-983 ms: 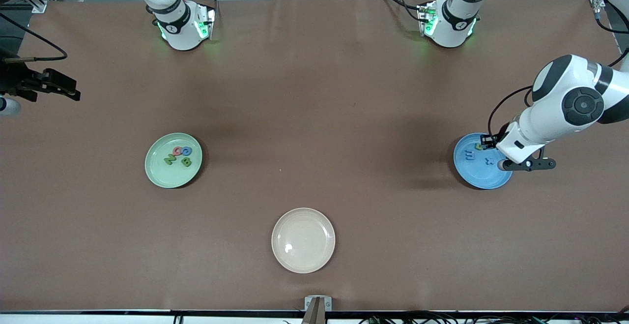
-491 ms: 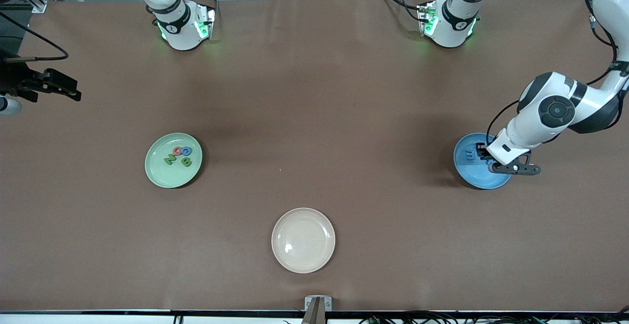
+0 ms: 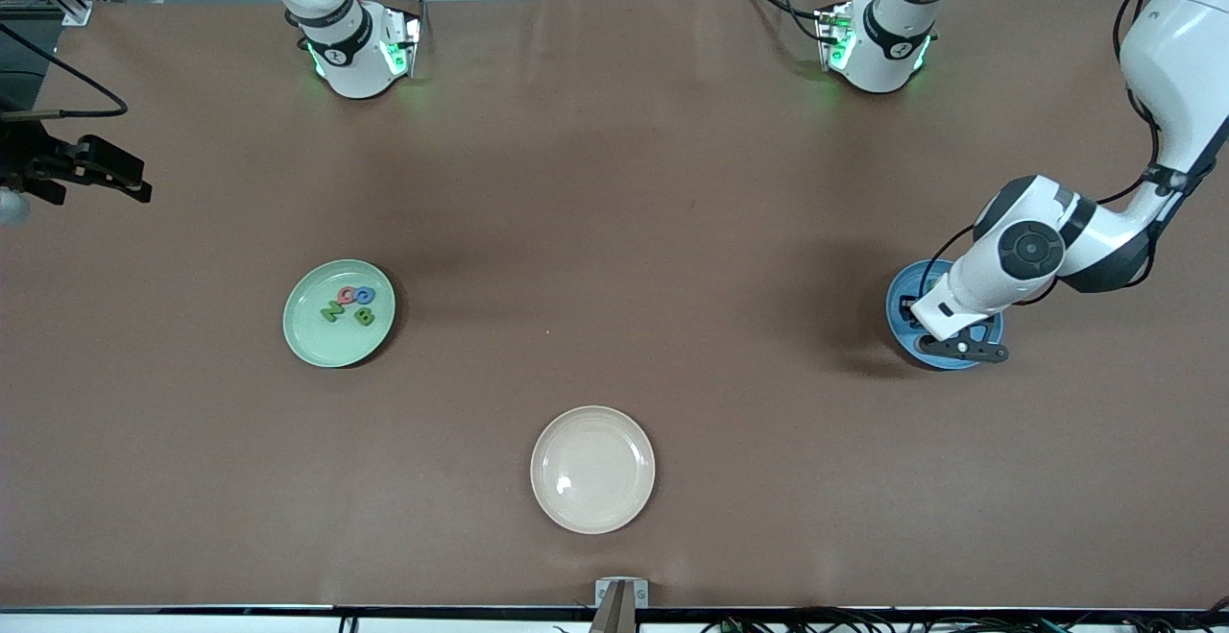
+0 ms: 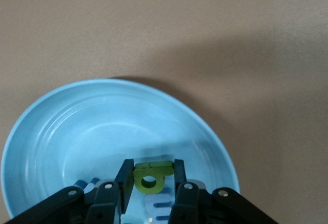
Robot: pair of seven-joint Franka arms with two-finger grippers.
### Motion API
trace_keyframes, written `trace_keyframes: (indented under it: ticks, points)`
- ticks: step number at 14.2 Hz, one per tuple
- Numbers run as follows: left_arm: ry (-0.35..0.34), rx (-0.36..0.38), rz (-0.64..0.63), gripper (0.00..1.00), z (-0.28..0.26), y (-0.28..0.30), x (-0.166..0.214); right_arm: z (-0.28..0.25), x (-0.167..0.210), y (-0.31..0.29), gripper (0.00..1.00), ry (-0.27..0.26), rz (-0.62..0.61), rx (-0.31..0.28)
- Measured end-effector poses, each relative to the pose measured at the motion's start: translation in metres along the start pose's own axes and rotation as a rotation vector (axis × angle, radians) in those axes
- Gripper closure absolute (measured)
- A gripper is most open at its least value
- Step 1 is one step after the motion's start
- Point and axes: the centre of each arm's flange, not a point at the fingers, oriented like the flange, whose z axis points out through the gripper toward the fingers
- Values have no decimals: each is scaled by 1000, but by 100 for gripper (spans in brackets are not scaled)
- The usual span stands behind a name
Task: Sort upper and lower case letters into plates
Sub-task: 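Carry the green b to the blue plate while the right gripper retracts, then release the b on the blue plate and retract the left gripper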
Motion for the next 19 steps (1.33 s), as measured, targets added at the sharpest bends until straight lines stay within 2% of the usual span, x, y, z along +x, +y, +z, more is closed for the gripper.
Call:
trace_keyframes:
  ticks: [3, 8, 9, 14, 15, 19]
  points:
    - [7, -1, 27, 64, 8, -19, 0, -13, 0, 0, 0, 29, 2, -1]
    - [11, -4, 35, 64, 11, -27, -1, -15, -1, -1, 0, 31, 15, 27]
    - [11, -4, 36, 59, 11, -27, -1, -13, -1, -1, 0, 25, 17, 29]
    - [16, -3, 32, 8, 9, -29, 1, 2, -4, -2, 0, -10, 20, 34]
    - [17, -6, 27, 1, 8, -29, 1, 3, -6, -2, 0, -13, 22, 35]
    - [15, -67, -37, 0, -11, -25, 7, 1, -17, -2, 0, -14, 28, 39]
